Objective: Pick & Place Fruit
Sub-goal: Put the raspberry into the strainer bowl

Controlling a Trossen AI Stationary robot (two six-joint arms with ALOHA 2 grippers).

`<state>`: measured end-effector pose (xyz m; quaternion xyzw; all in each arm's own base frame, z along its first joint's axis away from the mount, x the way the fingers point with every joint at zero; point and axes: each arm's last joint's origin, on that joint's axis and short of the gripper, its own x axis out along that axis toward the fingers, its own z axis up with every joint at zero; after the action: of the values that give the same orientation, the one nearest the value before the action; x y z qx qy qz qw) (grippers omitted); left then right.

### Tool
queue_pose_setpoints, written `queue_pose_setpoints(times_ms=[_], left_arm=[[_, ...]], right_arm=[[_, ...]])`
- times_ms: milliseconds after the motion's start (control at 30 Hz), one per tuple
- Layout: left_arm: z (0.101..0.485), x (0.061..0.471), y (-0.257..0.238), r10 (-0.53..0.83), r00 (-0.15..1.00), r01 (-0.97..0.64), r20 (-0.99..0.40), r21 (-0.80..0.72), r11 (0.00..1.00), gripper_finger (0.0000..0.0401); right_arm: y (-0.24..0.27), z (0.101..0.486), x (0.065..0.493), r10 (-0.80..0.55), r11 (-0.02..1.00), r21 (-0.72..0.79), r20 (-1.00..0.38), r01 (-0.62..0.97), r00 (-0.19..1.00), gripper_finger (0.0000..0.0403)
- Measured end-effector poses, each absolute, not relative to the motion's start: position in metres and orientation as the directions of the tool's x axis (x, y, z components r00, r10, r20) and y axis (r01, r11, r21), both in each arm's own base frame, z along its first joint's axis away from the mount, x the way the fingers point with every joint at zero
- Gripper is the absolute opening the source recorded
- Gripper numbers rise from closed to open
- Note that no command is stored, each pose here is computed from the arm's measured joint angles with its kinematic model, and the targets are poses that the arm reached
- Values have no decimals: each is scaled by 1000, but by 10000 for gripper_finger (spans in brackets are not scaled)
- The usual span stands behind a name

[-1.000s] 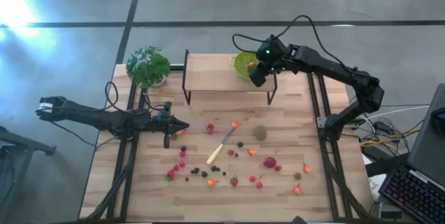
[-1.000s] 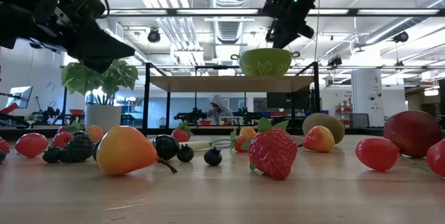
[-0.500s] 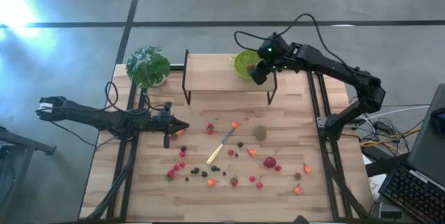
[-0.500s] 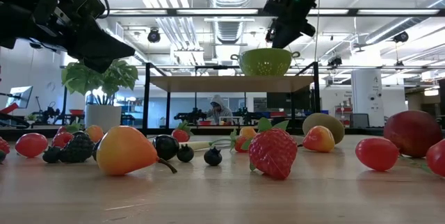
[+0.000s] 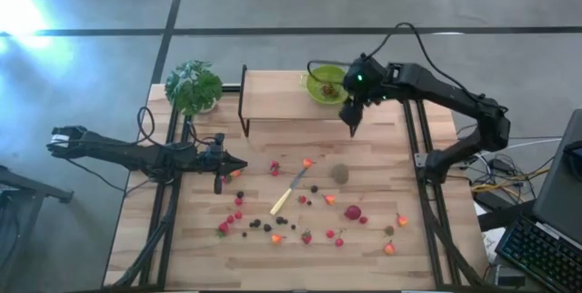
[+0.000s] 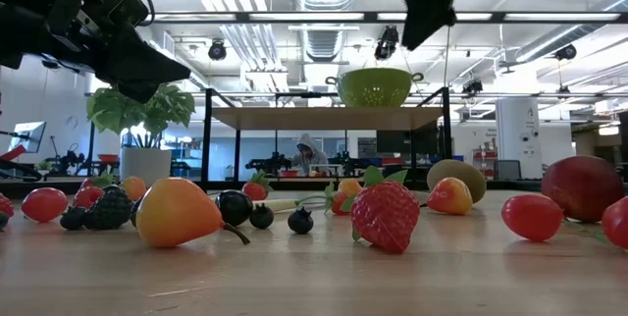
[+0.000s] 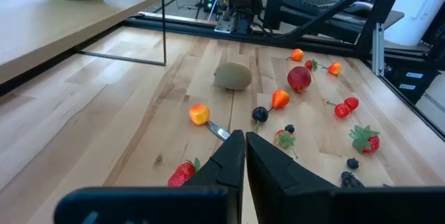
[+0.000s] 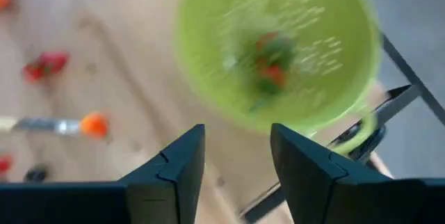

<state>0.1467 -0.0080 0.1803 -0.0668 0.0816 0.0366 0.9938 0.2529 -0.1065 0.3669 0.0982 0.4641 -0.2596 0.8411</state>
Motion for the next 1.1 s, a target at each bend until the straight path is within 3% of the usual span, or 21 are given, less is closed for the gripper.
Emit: queue_pose_setpoints(times_ms=[267, 567, 1100], left_arm=[[180, 147, -8, 62, 984, -83, -167, -127, 988, 20], [180, 147, -8, 62, 984, -84, -167, -127, 988, 20], [180, 147, -8, 62, 983, -84, -174, -126, 988, 20]], right_arm=[[-36, 365, 236, -219, 904, -11, -870, 428, 442, 148], [46, 336, 206, -93, 929, 77, -899, 363, 428, 128], [157, 243, 171, -69, 931, 80, -919, 357, 387, 173]])
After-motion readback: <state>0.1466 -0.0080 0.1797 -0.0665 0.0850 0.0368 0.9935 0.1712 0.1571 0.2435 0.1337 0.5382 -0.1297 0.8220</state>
